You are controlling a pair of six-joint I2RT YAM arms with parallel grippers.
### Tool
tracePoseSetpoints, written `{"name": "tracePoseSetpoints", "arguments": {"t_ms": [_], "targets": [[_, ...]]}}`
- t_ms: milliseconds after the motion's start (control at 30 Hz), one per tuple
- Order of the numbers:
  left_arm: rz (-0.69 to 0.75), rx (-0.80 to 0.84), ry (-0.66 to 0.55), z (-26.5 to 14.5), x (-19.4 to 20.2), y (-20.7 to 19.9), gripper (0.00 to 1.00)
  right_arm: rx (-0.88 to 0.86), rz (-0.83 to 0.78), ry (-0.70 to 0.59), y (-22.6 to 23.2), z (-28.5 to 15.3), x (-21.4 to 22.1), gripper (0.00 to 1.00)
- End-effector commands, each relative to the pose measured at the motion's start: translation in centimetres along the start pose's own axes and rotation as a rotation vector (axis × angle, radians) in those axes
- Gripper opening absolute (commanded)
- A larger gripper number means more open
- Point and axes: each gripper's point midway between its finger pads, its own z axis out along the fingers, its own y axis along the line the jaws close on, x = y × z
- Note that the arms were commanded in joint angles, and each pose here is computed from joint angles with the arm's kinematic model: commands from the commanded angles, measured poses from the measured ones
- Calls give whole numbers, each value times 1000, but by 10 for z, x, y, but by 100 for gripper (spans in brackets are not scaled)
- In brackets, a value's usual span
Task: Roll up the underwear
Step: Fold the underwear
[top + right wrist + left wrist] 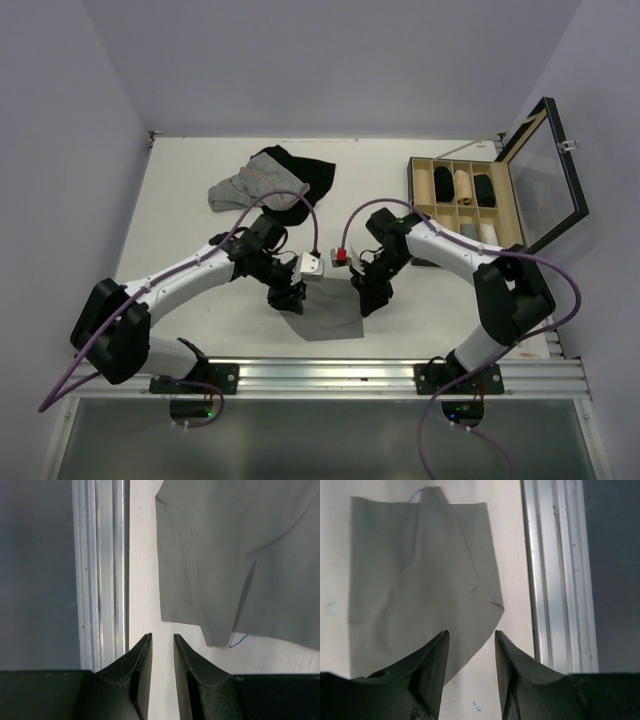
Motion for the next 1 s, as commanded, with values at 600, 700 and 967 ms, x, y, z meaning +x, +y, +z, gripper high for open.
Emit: {"name": "tracePoseSetpoints", "arguments": {"t_ms": [600, 700, 967], "targets": [[-298, -438, 108, -36, 77, 125, 32, 244, 485, 119, -105, 42, 7, 18], [-315, -435, 142, -39, 92, 119, 30, 233, 509, 156, -119, 45, 1, 17], [-329, -575, -45, -95, 75, 134, 42, 345, 310, 68, -183, 12, -79, 17]]}}
